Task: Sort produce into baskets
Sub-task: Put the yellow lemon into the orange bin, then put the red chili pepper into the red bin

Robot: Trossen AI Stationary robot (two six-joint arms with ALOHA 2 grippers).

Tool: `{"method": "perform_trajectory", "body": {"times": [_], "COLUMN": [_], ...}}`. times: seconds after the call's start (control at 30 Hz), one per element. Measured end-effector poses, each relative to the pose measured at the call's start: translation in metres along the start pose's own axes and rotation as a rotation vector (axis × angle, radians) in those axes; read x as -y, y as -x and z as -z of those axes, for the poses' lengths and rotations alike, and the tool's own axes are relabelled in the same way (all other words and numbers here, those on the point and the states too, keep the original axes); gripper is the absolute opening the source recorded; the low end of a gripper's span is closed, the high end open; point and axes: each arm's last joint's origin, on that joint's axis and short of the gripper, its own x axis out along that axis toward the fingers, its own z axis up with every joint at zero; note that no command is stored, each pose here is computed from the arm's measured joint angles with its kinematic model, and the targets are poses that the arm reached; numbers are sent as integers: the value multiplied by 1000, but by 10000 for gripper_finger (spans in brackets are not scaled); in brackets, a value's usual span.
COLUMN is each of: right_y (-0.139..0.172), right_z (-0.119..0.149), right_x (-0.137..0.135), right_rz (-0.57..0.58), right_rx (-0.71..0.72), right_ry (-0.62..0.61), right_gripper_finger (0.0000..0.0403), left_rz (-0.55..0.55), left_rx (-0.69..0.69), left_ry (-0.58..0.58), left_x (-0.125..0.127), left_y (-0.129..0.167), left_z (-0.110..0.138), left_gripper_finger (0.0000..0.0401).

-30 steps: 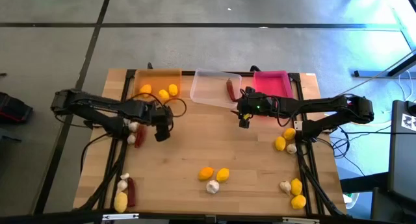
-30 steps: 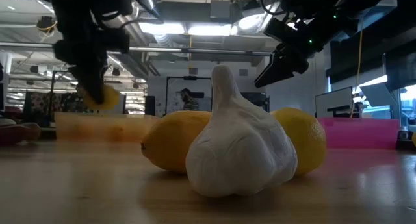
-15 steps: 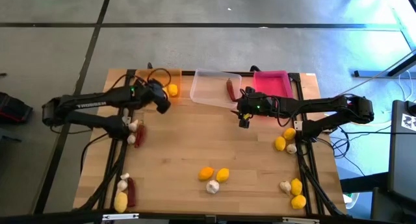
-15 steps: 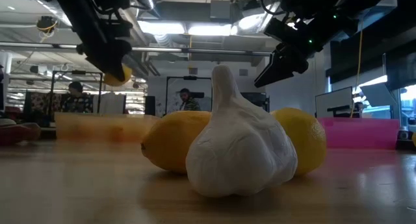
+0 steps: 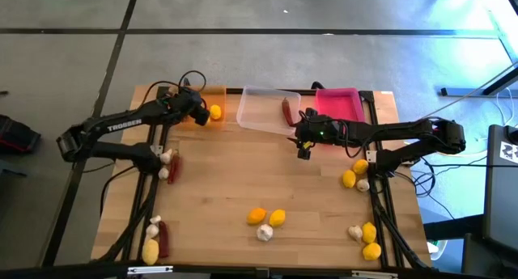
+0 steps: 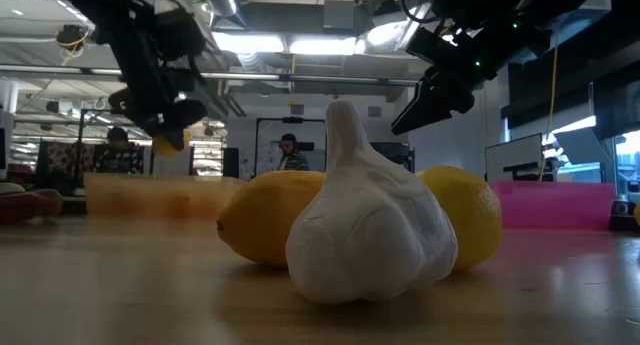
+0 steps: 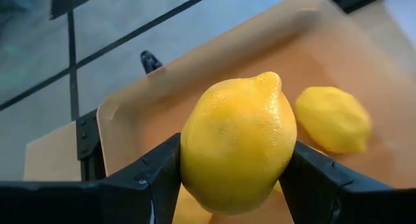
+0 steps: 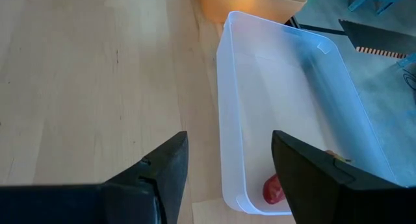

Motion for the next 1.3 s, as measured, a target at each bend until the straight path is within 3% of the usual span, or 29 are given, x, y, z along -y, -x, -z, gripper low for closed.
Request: {"method": "perform_trajectory", "body": {"times": [0.53, 0.67, 0.97, 1.3], "right_y": [0, 0, 0, 0], "right_z": [0, 0, 0, 0], "right_x": [0, 0, 0, 0], "right_rz": [0, 0, 0, 0], "right_rx": [0, 0, 0, 0], "right_ry": [0, 0, 0, 0], "right_gripper_finger": [215, 215, 215, 215], "left_rz": [-96, -66, -18, 55], "left_rx": [-132, -154, -164, -82], "left_ry": [14, 23, 29, -11], "left_x": [-4, -4, -4, 8], "left_y": [-39, -42, -43, -26], "left_z": [9, 10, 9, -3], "left_gripper_finger": [214, 219, 271, 276]}}
